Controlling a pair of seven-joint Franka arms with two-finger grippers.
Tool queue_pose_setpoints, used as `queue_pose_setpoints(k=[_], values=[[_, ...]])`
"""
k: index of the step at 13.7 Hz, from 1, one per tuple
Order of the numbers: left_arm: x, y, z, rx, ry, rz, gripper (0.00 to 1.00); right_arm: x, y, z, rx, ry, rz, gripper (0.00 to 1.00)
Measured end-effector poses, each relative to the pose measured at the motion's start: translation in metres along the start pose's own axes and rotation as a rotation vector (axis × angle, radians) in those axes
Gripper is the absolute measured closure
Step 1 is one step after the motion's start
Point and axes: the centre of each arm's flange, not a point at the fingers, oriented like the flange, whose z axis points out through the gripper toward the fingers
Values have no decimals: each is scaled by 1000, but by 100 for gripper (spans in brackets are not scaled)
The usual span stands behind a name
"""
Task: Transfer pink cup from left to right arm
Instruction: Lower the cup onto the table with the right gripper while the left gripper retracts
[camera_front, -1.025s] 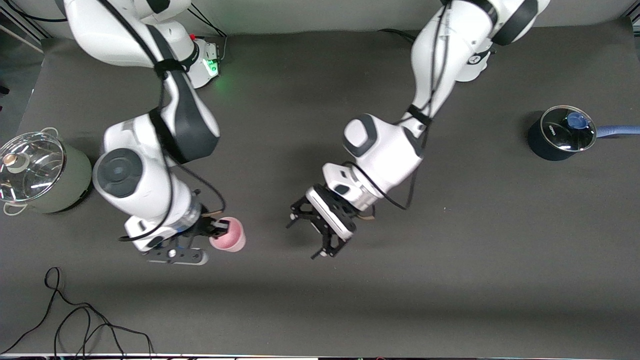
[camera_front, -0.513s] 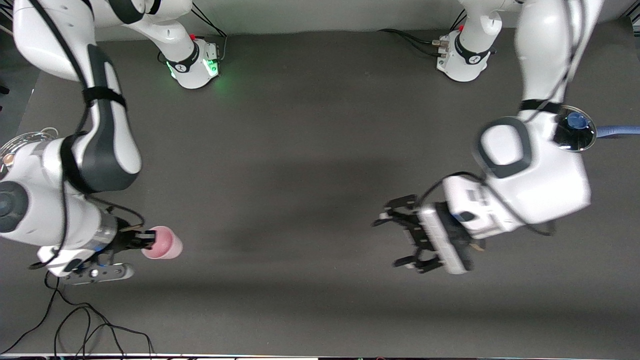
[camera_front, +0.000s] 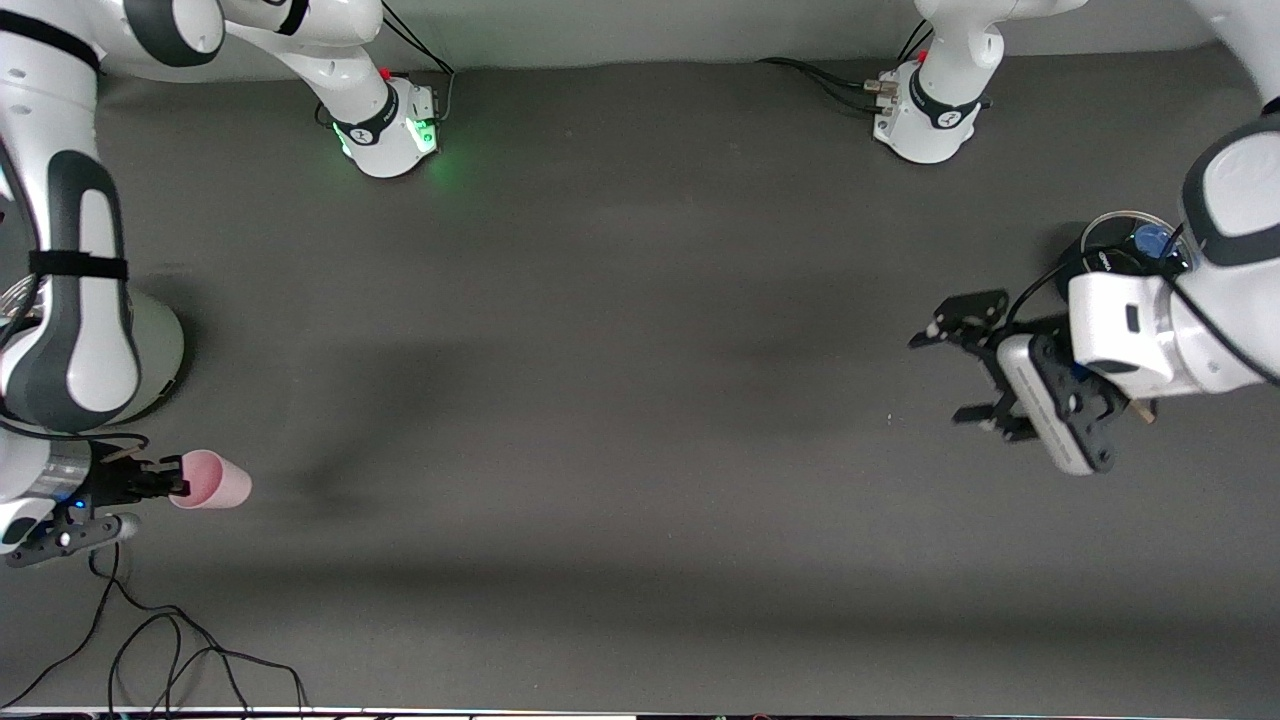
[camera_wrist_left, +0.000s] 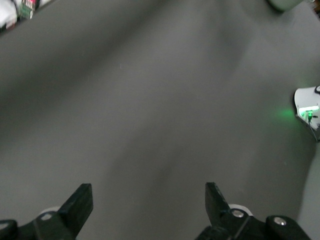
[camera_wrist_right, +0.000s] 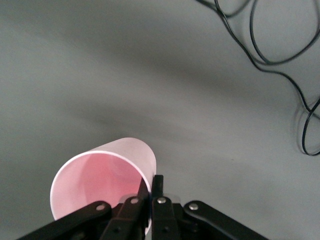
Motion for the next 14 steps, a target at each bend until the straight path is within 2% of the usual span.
queue_pose_setpoints(k=[3,6,8,11,14], values=[[-30,-2,-23,60,-107,-161,0,-24,43,61,17,-16,-5,97],[-45,7,-34,218,-228,-338,0,-32,55,108,32,-45,12,97],[-49,18,-28,301,-282,-481,0,-32,60,106,37,-38,17,97],[-64,24,0,353,-327,-737,0,-30,62,107,34,-33,19,97],[-83,13,25,384,-391,-812,0,-29,63,107,33,-32,18,89]])
